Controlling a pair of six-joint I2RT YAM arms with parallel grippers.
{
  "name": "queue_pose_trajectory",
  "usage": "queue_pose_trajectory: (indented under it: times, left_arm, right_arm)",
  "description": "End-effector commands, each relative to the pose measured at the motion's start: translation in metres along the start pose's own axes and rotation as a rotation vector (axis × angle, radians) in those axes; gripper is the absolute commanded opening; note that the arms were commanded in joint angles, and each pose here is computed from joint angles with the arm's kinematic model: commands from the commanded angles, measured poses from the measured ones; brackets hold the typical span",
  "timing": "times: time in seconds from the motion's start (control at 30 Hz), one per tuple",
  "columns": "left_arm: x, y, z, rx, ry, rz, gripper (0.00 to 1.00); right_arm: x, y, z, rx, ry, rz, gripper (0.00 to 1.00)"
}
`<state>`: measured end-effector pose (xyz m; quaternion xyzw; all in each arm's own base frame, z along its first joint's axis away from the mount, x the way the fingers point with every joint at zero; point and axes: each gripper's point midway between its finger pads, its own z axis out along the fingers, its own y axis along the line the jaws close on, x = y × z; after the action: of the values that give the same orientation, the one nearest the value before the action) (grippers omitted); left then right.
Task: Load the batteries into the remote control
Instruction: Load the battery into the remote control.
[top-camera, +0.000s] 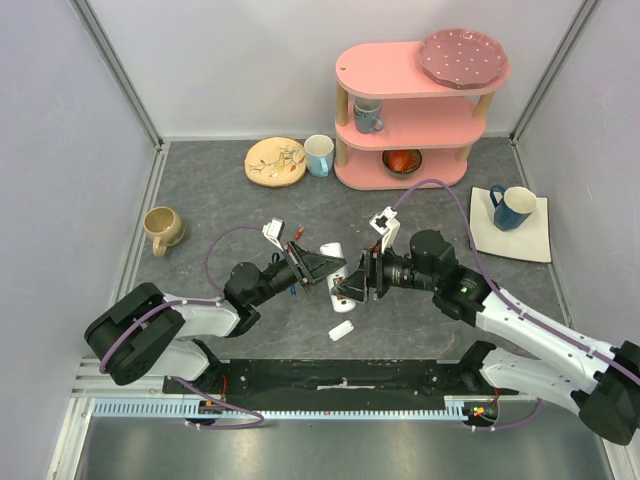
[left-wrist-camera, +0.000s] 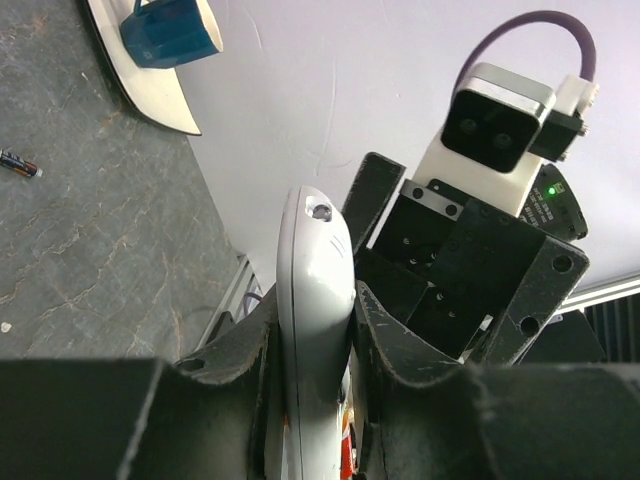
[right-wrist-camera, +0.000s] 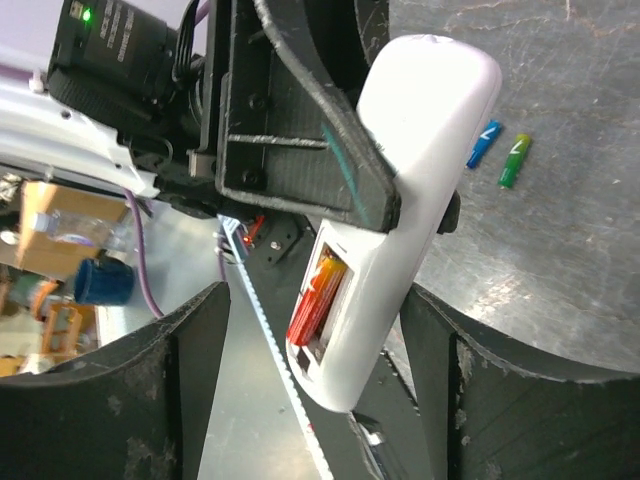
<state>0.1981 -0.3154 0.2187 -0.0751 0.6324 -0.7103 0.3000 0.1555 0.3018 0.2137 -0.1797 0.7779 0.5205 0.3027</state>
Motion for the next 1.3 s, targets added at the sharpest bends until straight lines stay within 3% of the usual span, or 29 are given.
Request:
queue_pose_trajectory:
  times: [0.0,0.27,0.43,0.77,1.27]
  left_arm:
    - [-0.018,-0.103,-0.010,0.406,-0.066,0.083,0.02]
    - [-0.014,-0.108,-0.008,0.420,-0.026,0.059,0.02]
    - [-0.012,-0.110,-0.010,0.427,-0.021,0.067,0.02]
    - [-0.012,-0.112,-0.014,0.435,-0.025,0.082,0.02]
    - [-0.012,-0.113,-0.016,0.438,-0.029,0.089,0.02]
  right_arm:
    - [-0.007,0.010,-0.018,-0.002,0.001,-0.176,0.74]
    - [0.001,0.006,-0.019,-0.014,0.001,-0.183,0.67]
    - [-0.011,0.018,-0.019,-0.075,-0.091,-0.116,0.68]
    - [-0.006,0.015,-0.016,-0.149,-0.154,0.044,0.70]
    - [-0.012,0.017,-0.018,-0.205,-0.199,0.094,0.67]
